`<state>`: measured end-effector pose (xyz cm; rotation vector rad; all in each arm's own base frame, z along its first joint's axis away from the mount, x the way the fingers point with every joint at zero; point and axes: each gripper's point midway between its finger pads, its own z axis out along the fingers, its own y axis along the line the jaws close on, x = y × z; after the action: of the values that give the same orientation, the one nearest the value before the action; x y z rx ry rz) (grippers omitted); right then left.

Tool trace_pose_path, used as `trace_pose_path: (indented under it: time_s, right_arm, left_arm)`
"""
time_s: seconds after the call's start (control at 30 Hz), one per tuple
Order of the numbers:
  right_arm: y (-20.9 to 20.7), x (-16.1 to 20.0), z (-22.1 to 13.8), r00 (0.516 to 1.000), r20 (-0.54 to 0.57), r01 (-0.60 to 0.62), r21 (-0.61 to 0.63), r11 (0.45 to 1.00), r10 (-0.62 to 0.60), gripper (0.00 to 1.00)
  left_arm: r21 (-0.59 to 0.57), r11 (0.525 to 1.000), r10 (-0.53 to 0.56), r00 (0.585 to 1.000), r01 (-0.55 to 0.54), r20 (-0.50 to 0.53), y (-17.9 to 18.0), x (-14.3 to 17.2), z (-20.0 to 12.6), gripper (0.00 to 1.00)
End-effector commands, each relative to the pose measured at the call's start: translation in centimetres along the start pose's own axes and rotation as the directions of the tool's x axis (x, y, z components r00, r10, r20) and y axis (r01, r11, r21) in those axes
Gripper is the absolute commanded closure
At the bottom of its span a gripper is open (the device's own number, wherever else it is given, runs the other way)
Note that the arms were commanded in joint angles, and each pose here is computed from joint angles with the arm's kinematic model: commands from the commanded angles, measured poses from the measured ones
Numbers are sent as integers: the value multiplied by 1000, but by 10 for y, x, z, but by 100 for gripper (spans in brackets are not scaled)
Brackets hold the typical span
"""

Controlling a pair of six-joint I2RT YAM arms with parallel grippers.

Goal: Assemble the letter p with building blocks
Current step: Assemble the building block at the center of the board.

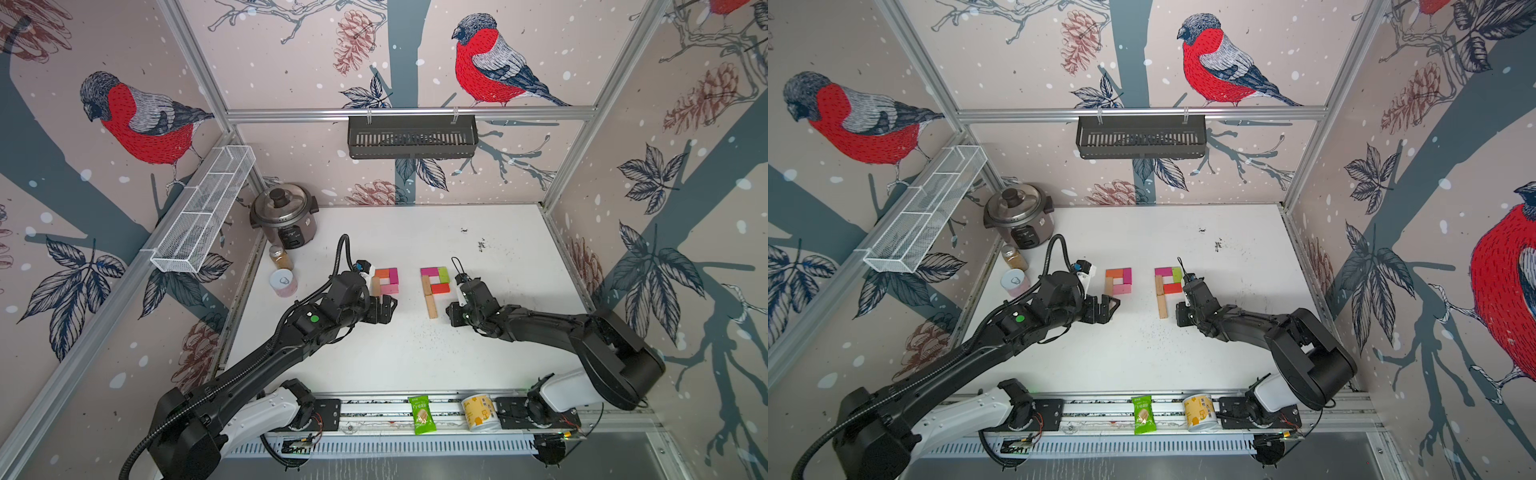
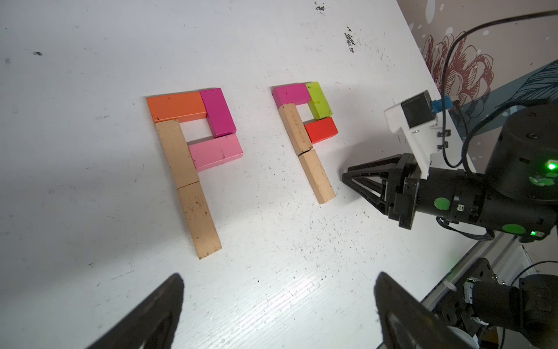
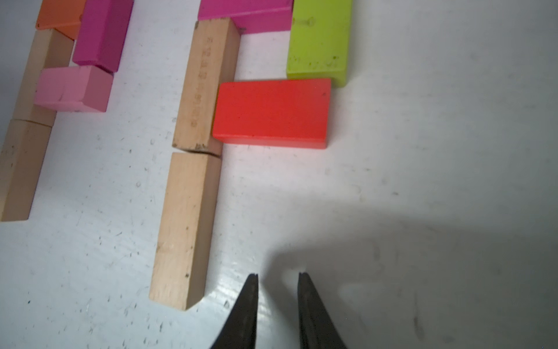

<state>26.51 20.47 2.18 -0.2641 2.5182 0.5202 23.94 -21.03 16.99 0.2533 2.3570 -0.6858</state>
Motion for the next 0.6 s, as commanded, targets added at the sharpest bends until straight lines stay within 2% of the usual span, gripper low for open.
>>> trace_pose_path:
  time_s: [0.0,0.1,0.3,0.57]
  right_arm:
    - [-3,14,-5,999,-27,-43,4,999,43,73]
    - [1,24,-7,998,-29,-59,-1,998,59,71]
    - [9,45,-1,997,-76,12,36,999,-9,71]
    - [16,40,2,997,-70,39,46,998,-36,71]
  left_arm:
    - [3,1000,-1,999,1,32,-1,-7,-1,3]
    - [6,1000,-1,999,1,38,-2,-9,-2,3]
    - [13,1000,2,999,-2,42,-3,-9,-5,3]
    - [11,1000,0,999,-1,52,-3,-10,-7,3]
